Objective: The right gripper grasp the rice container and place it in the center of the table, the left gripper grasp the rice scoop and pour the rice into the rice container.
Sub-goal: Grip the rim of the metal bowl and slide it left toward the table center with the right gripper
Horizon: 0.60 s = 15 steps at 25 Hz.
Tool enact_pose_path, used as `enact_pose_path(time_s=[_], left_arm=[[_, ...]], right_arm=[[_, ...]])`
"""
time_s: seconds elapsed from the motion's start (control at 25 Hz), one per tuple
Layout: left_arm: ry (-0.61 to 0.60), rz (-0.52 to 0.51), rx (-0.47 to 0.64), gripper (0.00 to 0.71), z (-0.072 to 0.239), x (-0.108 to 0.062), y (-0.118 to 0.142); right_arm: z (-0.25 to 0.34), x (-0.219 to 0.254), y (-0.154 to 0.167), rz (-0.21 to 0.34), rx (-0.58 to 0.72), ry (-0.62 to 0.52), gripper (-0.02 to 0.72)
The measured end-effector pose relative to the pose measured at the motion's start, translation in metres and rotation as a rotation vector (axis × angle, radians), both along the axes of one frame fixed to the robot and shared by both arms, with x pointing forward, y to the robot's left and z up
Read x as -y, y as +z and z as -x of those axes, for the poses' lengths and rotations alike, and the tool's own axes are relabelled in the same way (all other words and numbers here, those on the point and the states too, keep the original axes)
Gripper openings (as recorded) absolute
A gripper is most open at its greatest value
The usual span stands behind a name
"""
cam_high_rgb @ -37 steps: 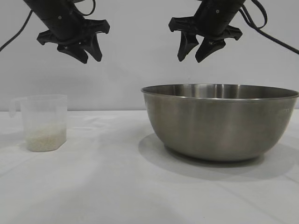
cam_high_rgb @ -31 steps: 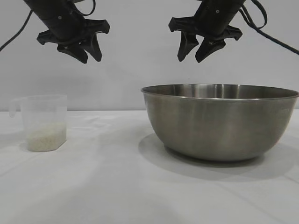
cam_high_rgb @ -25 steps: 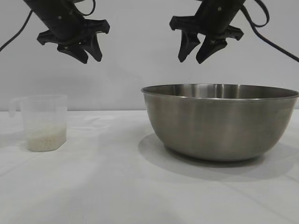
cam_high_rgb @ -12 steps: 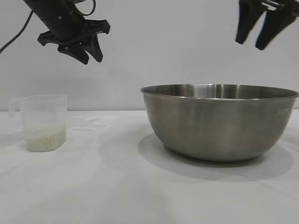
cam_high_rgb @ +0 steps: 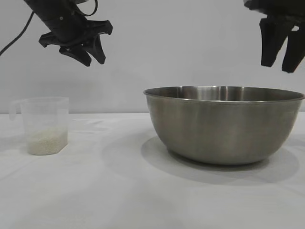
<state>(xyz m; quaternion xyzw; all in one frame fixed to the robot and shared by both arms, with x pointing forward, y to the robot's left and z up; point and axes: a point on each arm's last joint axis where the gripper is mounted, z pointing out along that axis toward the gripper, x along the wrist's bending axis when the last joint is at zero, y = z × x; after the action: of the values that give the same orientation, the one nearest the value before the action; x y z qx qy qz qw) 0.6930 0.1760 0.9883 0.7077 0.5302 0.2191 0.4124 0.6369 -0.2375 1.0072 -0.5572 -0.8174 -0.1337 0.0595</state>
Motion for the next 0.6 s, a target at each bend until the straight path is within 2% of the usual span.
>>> enact_pose_path(time_s=[0.24, 0.44, 0.52, 0.6], left_arm=[[-0.003, 0.001, -0.003, 0.264, 0.000, 0.000, 0.000], [-0.003, 0.001, -0.003, 0.264, 0.000, 0.000, 0.000], [-0.003, 0.001, -0.003, 0.264, 0.000, 0.000, 0.000], [-0.003, 0.001, -0.003, 0.264, 0.000, 0.000, 0.000]], right_arm=[[0.001, 0.000, -0.021, 0.000, -0.061, -0.002, 0.365], [-0.003, -0.003, -0.037, -0.021, -0.105, -0.012, 0.365], [-0.004, -0.005, -0.044, -0.019, -0.120, -0.009, 0.289], [-0.005, -0.009, -0.050, -0.017, -0.130, -0.001, 0.148]])
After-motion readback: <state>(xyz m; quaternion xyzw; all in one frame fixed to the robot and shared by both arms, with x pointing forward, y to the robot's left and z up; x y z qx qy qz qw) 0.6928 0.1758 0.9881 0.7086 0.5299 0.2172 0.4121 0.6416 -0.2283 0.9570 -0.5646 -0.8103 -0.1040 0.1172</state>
